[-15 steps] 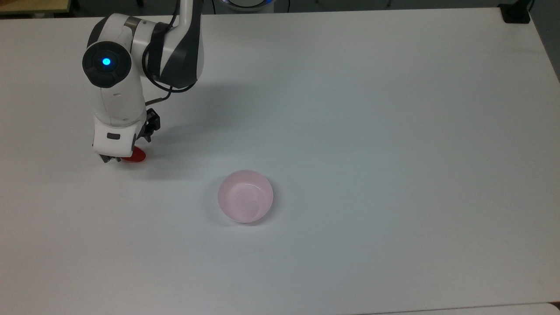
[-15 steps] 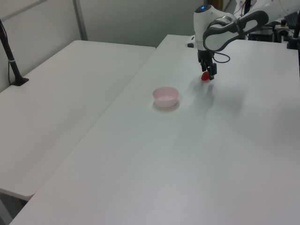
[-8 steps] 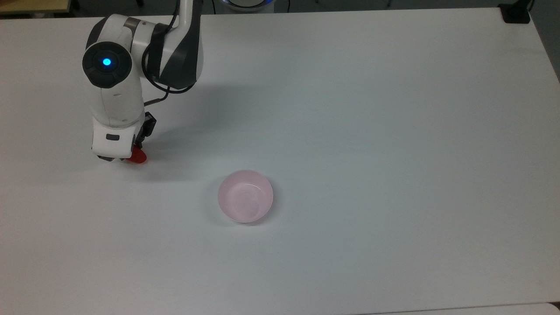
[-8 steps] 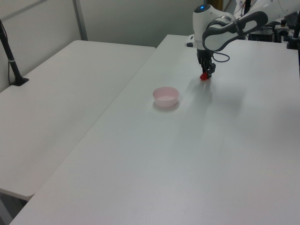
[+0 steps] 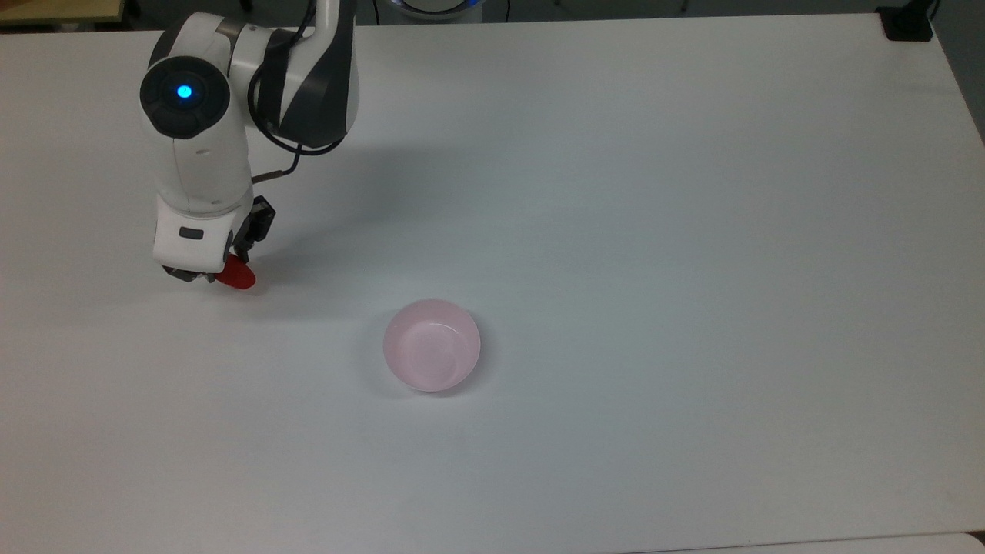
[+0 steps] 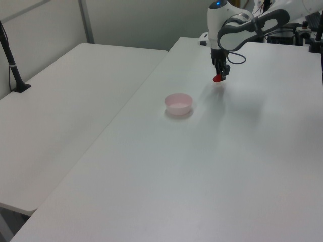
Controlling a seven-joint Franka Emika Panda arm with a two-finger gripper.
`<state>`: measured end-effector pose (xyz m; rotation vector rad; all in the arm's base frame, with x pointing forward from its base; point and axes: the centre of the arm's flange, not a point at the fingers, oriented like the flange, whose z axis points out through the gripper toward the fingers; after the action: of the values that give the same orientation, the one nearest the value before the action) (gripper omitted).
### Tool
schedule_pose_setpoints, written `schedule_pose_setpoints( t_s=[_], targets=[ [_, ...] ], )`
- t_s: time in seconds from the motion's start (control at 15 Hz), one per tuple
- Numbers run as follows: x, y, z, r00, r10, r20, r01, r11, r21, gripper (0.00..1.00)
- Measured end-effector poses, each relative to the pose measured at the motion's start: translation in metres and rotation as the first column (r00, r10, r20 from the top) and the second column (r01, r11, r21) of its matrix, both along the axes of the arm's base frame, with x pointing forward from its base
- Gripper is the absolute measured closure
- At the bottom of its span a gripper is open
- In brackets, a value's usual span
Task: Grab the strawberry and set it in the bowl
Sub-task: 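Lift the strawberry and carry it over the pink bowl, lowering inside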
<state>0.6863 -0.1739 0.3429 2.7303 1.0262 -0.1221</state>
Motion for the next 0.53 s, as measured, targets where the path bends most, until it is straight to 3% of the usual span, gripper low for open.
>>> schedule_pose_setpoints(
  t_s=[0.27, 0.53],
  targets=[
    [0.009, 0.047, 0.03, 0.976, -0.196, 0.095, 0.187, 0.978, 0.098, 0.55],
    [0.018, 0.111, 0.059, 0.903, -0.403, 0.151, 0.371, 0.906, 0.202, 0.55]
  ],
)
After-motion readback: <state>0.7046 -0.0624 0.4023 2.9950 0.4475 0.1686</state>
